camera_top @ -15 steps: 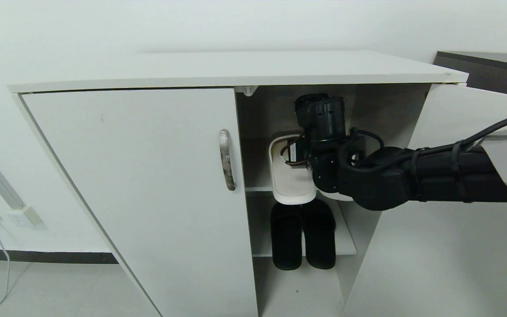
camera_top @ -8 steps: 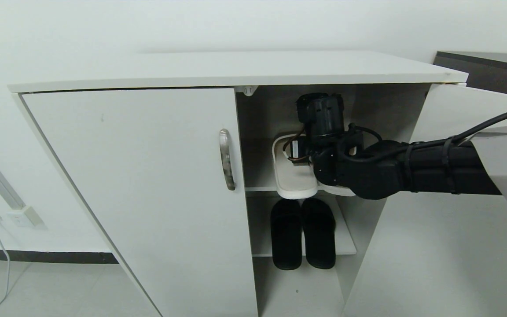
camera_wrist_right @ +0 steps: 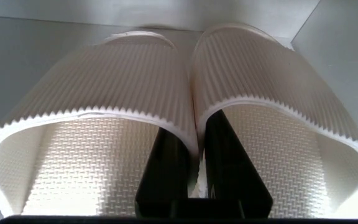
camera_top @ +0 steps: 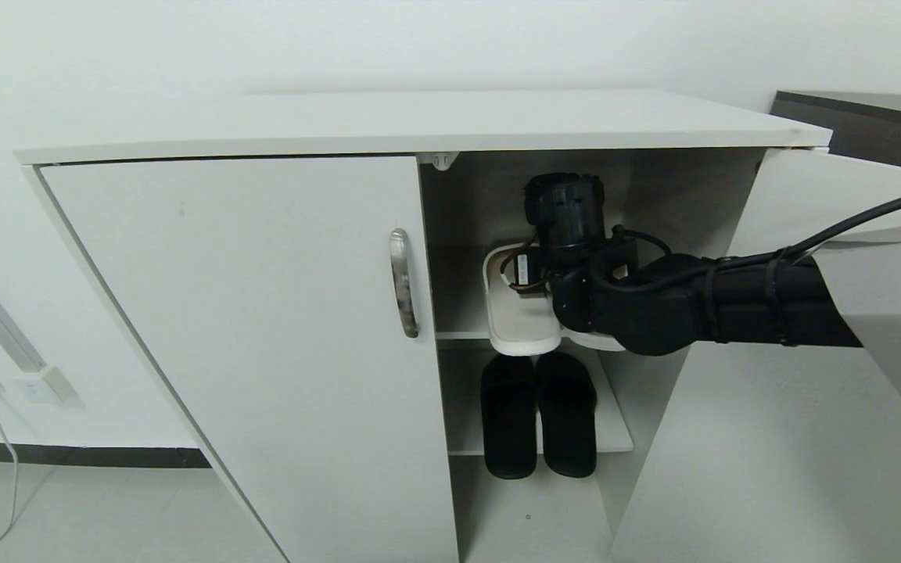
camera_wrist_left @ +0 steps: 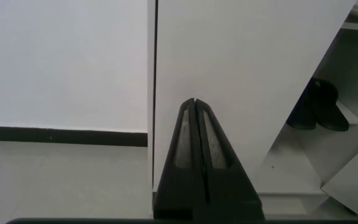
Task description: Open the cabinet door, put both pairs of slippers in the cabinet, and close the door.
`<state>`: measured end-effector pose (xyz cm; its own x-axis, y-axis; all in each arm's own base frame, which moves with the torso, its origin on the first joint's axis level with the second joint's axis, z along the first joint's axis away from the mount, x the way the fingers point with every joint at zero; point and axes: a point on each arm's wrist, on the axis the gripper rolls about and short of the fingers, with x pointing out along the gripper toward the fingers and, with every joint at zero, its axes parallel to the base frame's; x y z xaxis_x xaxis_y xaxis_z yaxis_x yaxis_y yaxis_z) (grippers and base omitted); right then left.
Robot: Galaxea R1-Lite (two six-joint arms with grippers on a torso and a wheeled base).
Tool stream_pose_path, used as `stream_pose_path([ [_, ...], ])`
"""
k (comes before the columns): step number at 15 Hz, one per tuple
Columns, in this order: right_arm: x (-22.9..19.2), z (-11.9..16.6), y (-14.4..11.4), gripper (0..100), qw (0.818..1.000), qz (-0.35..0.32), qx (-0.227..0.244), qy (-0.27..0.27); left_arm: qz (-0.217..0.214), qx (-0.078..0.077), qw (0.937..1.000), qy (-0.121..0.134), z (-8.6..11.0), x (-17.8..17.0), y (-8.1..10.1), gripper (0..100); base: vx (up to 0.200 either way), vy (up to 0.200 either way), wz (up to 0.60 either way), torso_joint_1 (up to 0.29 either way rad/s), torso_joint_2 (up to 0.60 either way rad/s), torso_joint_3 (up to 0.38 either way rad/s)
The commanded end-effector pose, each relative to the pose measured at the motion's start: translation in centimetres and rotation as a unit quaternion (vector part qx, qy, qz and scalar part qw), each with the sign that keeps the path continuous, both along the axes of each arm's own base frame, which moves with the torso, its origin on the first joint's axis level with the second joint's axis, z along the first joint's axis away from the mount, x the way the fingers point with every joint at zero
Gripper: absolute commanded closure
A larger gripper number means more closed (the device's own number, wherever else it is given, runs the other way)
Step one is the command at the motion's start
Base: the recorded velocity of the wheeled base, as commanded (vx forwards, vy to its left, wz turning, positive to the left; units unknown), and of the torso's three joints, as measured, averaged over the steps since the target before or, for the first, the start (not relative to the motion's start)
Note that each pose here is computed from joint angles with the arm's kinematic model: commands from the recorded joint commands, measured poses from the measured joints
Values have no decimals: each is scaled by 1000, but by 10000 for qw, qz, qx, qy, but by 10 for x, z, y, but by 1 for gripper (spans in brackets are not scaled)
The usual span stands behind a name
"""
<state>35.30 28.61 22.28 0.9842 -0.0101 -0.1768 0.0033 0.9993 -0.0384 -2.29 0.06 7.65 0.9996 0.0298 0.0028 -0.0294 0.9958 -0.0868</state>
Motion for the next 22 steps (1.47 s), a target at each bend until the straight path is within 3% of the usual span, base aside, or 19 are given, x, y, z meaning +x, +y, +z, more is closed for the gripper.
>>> stream_pose_path([
  [1, 1, -2, 1, 100, 10000, -3, -10, 15, 4, -3, 10000, 6, 0, 0, 0, 100, 0, 0, 0, 0, 0, 0],
  [3, 1, -2, 1, 100, 10000, -11, 30, 20, 12, -3, 10000, 6, 0, 0, 0, 100, 0, 0, 0, 0, 0, 0],
  [4, 1, -3, 1, 0, 10000, -13, 27, 31, 12, -3, 10000, -2, 0, 0, 0, 100, 0, 0, 0, 0, 0, 0],
  [10, -17, 1, -4, 0, 9999, 76, -36, 117, 12, -3, 10000, 6, 0, 0, 0, 100, 0, 0, 0, 0, 0, 0],
  [17, -95, 23, -32, 0, 9986, 480, 17, 227, 12, -3, 10000, -2, 0, 0, 0, 100, 0, 0, 0, 0, 0, 0],
  [22, -159, 24, -52, 0, 9877, 1465, 346, 415, 4, -3, 10000, 6, 0, 0, 0, 100, 0, 0, 0, 0, 0, 0],
])
